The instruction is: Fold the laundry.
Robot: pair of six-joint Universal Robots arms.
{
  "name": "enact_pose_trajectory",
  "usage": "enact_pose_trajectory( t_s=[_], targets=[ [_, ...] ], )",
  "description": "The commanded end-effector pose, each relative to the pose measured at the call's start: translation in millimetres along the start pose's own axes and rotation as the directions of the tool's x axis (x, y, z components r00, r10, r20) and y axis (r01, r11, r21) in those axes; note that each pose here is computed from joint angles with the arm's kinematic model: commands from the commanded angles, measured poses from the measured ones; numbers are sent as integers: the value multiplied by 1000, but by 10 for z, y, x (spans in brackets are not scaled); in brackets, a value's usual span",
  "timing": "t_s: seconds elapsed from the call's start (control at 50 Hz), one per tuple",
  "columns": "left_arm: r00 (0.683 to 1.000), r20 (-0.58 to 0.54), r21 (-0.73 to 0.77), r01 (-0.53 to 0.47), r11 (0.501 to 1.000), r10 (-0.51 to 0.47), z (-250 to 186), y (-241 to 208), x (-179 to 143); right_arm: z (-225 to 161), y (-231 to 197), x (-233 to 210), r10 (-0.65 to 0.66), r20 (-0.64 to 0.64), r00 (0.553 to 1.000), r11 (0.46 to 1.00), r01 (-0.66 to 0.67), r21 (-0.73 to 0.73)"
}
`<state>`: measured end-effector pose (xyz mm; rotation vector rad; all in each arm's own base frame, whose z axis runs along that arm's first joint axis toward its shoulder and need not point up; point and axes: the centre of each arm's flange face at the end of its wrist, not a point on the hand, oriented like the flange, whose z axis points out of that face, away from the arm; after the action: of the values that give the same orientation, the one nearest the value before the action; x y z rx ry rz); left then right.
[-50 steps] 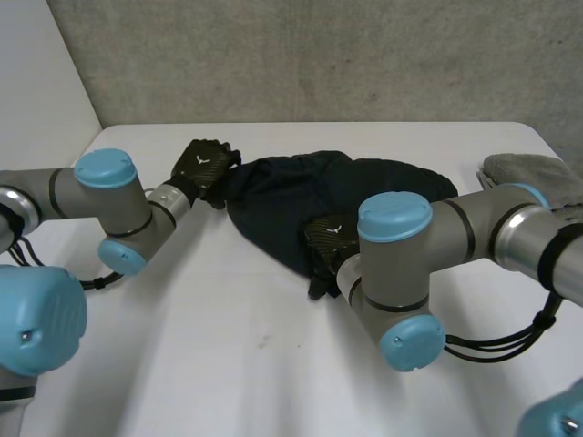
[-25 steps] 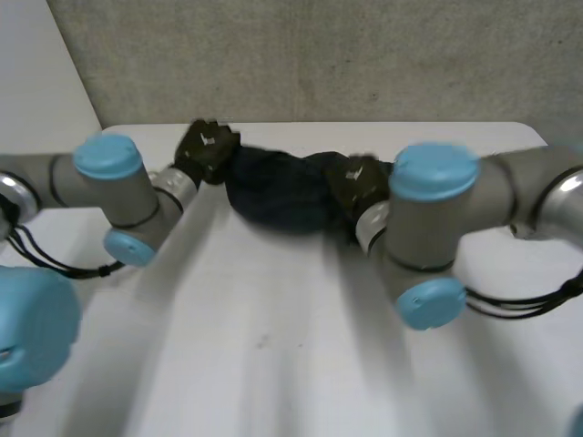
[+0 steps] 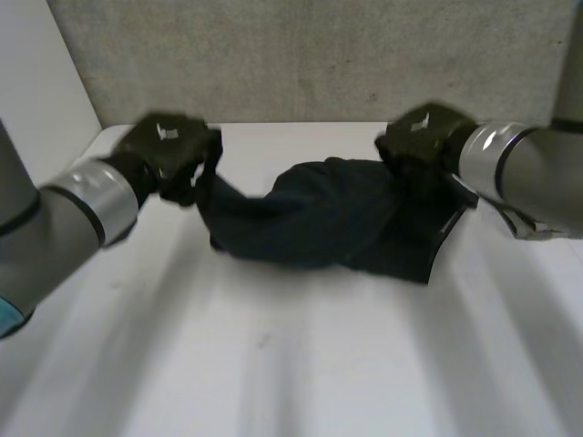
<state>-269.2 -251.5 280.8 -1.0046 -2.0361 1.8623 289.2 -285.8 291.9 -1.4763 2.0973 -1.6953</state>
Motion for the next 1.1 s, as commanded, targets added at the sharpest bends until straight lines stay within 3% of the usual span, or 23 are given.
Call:
enact_pose_trajectory(
  t_s=[0.02, 0.16, 0.34, 0.46, 0.58, 0.78, 0.94, 1.1],
  targets=[
    [999, 7, -195, 49, 980, -49, 261, 589, 144, 501, 594, -142, -72, 69, 995, 978, 84, -193],
    [998, -16, -234, 50, 971, -55, 530, 908, 272, 595, 827, -246, -24, 71, 997, 961, 43, -272],
    [997, -3, -169, 77, 983, -79, 666, 855, 274, 670, 726, -115, 121, -73, 990, 980, -131, -148],
    [998, 24, -84, 64, 994, -63, 756, 787, 231, 367, 506, -35, 262, -118, 958, 961, -270, -62],
    [998, 32, -57, 60, 997, -58, 816, 767, 218, -61, 422, -46, 287, -114, 951, 955, -294, -49],
    [997, 39, -63, 64, 996, -62, 844, 809, 187, -623, 775, -558, 359, 0, 933, 927, -356, -119],
    [997, 47, -65, 67, 996, -64, 854, 823, 161, -868, 971, -836, 367, 4, 930, 926, -365, -99],
    [996, 47, -75, 85, 994, -81, 840, 846, 165, -775, 1063, -880, 369, 3, 929, 927, -368, -69]
  ],
)
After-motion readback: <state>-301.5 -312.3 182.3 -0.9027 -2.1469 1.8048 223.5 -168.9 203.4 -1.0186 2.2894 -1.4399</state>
